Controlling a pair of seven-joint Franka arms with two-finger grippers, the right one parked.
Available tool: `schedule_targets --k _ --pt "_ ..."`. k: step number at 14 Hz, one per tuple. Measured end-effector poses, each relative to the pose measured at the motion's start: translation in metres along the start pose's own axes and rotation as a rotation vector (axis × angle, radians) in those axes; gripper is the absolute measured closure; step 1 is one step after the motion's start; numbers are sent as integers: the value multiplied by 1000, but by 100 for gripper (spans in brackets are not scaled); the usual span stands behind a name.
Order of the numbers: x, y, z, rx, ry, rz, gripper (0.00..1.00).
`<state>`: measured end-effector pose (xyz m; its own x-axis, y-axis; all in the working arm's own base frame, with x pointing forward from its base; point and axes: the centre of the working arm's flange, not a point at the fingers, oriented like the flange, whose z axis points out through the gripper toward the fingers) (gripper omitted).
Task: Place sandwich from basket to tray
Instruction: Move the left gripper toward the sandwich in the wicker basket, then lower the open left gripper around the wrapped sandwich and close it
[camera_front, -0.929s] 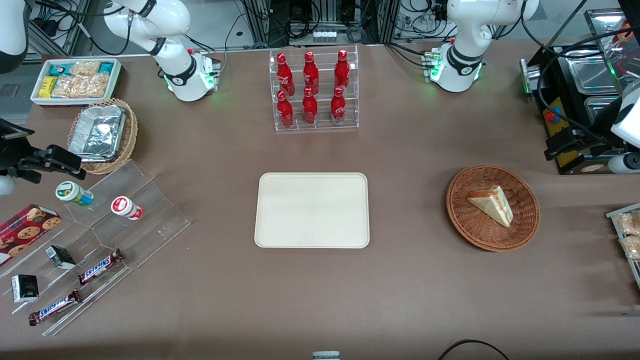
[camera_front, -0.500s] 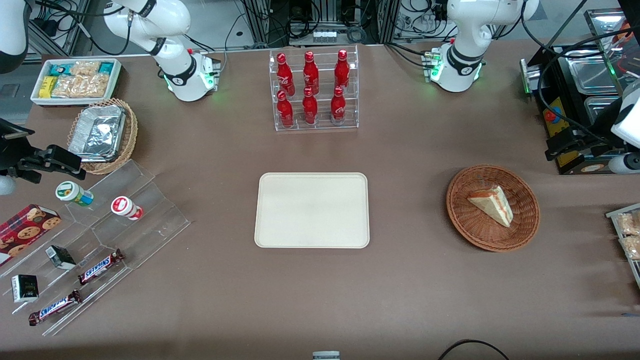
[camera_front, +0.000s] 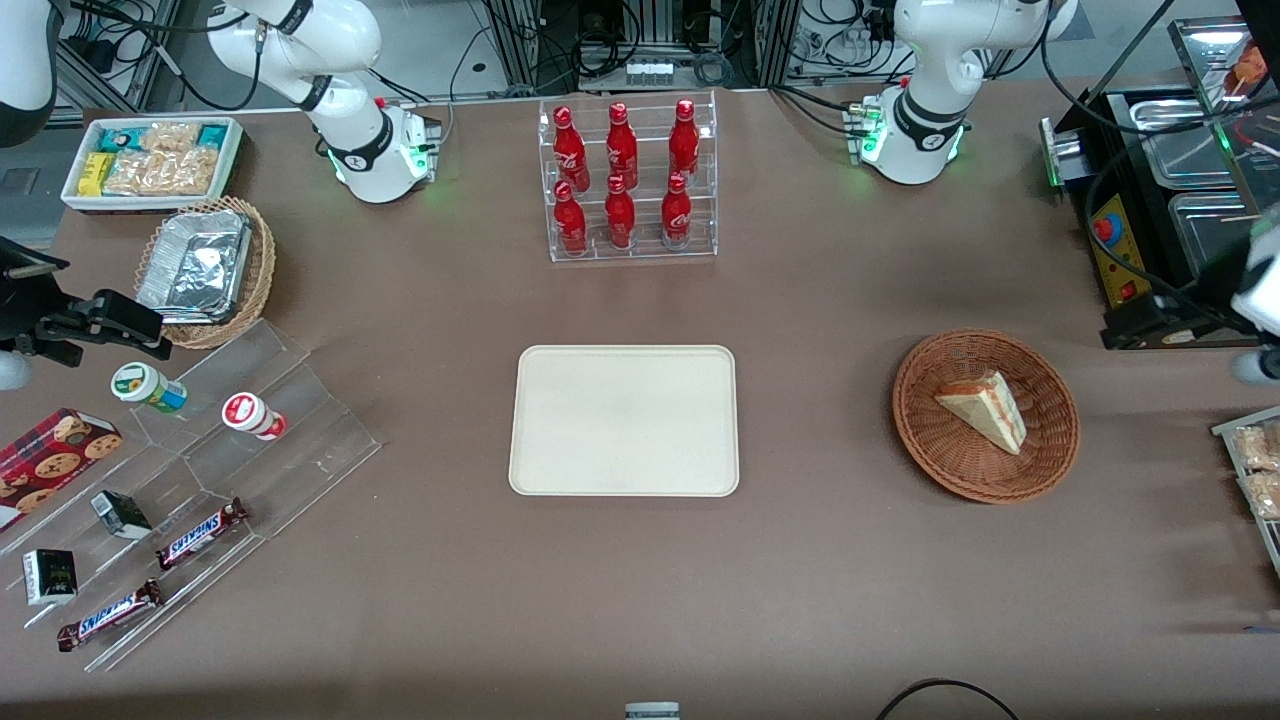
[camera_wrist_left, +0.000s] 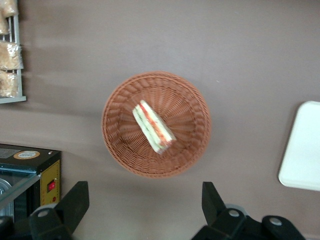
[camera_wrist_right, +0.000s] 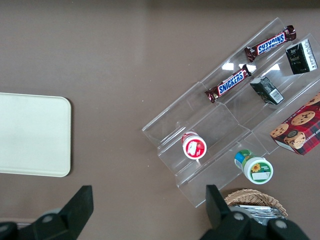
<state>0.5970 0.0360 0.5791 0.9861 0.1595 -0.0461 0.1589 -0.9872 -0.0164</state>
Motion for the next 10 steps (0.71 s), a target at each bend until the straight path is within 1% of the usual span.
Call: schedule_targets --k 2,3,5,6,8,10 --pt "13 -24 27 1 0 -48 0" --pt "20 -30 46 7 0 -69 0" --pt "30 -28 87 22 17 -132 0" --pt "32 -24 110 23 29 -190 0" --pt "32 -19 152 21 41 -325 0" --pt "27 -16 188 22 32 -440 0"
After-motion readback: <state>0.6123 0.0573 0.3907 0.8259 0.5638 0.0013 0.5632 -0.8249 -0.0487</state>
